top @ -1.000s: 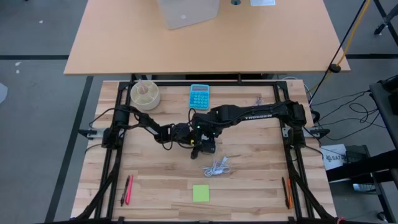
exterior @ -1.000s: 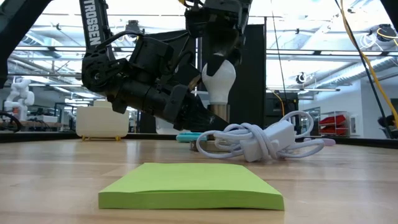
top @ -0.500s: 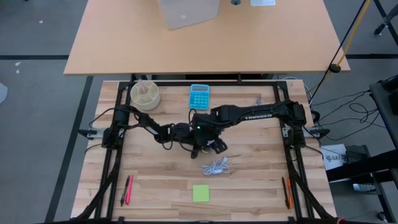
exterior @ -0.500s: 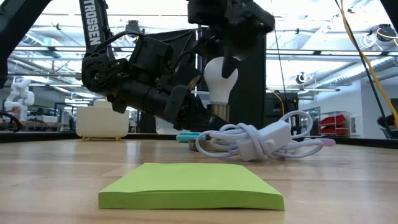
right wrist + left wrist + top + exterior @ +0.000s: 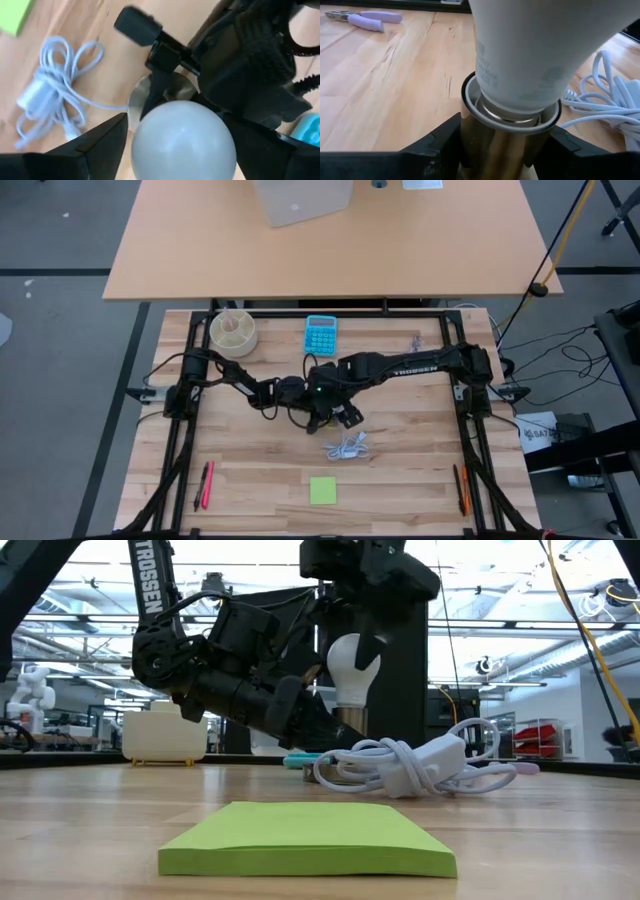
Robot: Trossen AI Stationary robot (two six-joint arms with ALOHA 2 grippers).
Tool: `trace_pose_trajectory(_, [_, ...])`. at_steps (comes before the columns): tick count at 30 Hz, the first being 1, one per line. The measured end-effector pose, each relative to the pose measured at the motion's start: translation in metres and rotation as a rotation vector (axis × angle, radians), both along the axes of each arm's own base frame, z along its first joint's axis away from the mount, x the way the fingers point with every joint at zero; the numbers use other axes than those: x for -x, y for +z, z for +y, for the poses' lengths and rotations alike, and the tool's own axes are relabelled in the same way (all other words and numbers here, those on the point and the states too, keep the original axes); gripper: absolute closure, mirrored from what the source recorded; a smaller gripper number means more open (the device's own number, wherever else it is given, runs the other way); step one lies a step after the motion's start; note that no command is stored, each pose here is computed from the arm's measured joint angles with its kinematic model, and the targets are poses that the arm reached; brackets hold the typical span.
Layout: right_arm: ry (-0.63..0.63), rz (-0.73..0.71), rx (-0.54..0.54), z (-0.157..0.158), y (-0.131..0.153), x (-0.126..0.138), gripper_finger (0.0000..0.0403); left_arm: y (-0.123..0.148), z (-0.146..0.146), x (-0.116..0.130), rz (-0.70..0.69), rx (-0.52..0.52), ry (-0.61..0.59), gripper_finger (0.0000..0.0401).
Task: Screw lightbulb
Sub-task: Remove the lightbulb from the lamp
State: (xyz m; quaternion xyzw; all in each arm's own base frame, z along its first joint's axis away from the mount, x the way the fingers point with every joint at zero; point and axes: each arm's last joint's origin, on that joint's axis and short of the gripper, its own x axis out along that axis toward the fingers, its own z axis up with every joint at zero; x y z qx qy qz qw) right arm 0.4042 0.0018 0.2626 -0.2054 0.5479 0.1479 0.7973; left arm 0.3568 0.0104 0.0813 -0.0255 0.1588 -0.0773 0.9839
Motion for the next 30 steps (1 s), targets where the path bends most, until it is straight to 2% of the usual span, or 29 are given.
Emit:
trace_pose_trajectory(5, [-0.152,-0.013,-0.066,0.008,0.002,-0.001,0.0068,0.000,0.000,0.000,-0.003,-0.009,-0.007,0.0204])
trace_pose_trajectory(11, [-0.342,-0.041,-0.150,0.010,0.004,-0.002,0.0069,0.000,-0.001,0.000,-0.005,-0.011,-0.012,0.0204])
trace_pose_trajectory(18, [-0.571,-0.104,-0.162,0.006,0.009,-0.004,0.0069,0.000,-0.001,-0.001,-0.002,-0.016,-0.011,0.0204])
trace_pose_trajectory(30, [-0.902,0.004,-0.277,0.007,0.005,0.005,0.0069,0.000,-0.002,-0.001,-0.002,-0.012,-0.009,0.0204])
